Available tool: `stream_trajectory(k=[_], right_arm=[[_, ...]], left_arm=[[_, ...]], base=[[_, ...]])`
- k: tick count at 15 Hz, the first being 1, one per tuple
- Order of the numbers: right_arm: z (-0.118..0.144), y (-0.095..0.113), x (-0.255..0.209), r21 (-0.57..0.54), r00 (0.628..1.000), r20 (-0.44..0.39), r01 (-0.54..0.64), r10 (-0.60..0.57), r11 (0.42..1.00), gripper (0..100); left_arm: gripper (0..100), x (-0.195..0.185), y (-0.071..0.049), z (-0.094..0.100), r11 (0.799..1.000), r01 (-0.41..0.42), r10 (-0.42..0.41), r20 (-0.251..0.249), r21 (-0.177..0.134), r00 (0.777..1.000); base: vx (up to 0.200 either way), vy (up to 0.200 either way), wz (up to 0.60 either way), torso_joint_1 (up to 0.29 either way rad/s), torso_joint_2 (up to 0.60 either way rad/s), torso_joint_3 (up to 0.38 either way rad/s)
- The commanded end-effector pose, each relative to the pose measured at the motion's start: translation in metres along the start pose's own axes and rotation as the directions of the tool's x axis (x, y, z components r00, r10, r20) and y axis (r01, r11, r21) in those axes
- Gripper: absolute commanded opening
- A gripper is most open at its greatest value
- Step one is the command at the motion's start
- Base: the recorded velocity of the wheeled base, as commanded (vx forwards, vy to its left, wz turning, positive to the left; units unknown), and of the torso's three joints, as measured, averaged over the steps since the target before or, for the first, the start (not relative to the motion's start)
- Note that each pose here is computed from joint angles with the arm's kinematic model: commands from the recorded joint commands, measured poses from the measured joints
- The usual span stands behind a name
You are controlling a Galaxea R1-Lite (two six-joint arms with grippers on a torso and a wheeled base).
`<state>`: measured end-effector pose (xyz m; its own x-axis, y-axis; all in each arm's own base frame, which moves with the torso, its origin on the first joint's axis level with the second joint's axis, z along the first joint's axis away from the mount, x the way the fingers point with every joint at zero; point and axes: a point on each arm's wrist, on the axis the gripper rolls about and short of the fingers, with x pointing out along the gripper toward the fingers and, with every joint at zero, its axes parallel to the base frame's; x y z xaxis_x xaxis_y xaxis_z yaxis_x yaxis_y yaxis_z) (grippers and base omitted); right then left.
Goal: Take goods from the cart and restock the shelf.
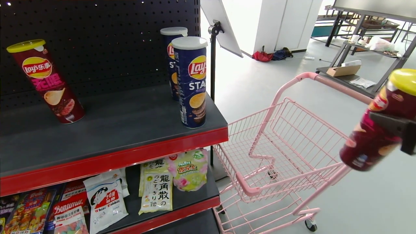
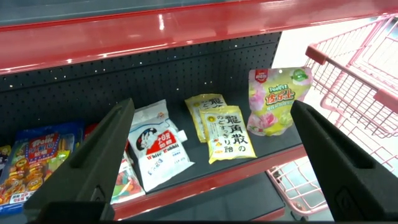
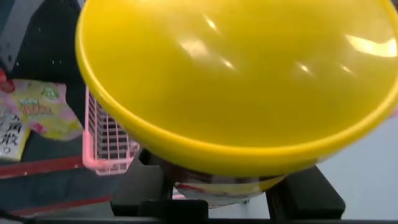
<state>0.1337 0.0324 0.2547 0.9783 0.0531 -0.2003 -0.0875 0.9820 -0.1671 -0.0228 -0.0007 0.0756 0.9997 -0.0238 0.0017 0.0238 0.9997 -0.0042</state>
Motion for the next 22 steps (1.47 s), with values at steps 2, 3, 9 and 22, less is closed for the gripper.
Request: stream_trajectory(k=[2,3,9,22], right_arm=[[-0.065,-0.012,-0.093,0.005,1.0,-0.002,0.016,-0.016,1.0,0],[-0.07,-0.013,-0.097,0.006,1.0,0.004,0.027,-0.027,1.0,0],[-0.091,-0.013,-0.099,0.008,0.993,-0.038,0.115,-0.115,0.993,0],[-0.088,-0.012,-0.095,-0.007,0.995,-0.048,0.086,-0.086,0.996,0]], left_arm=[[100,0.0,0.0,0.0,1.0,-0.001,0.001,0.0,-0.002,1.0],[100,0.0,0.0,0.0,1.0,-0.001,0.001,0.0,0.0,1.0],[100,0.0,0.0,0.0,1.0,-0.002,0.002,0.0,0.0,1.0],[100,0.0,0.0,0.0,1.0,-0.001,0.001,0.0,-0.002,1.0]], base=[[0.0,0.0,0.0,0.0,0.0,0.0],[0.0,0.0,0.0,0.0,0.0,0.0],[0.0,0.0,0.0,0.0,0.0,0.0],[0.0,0.0,0.0,0.167,-0.42,-0.257]])
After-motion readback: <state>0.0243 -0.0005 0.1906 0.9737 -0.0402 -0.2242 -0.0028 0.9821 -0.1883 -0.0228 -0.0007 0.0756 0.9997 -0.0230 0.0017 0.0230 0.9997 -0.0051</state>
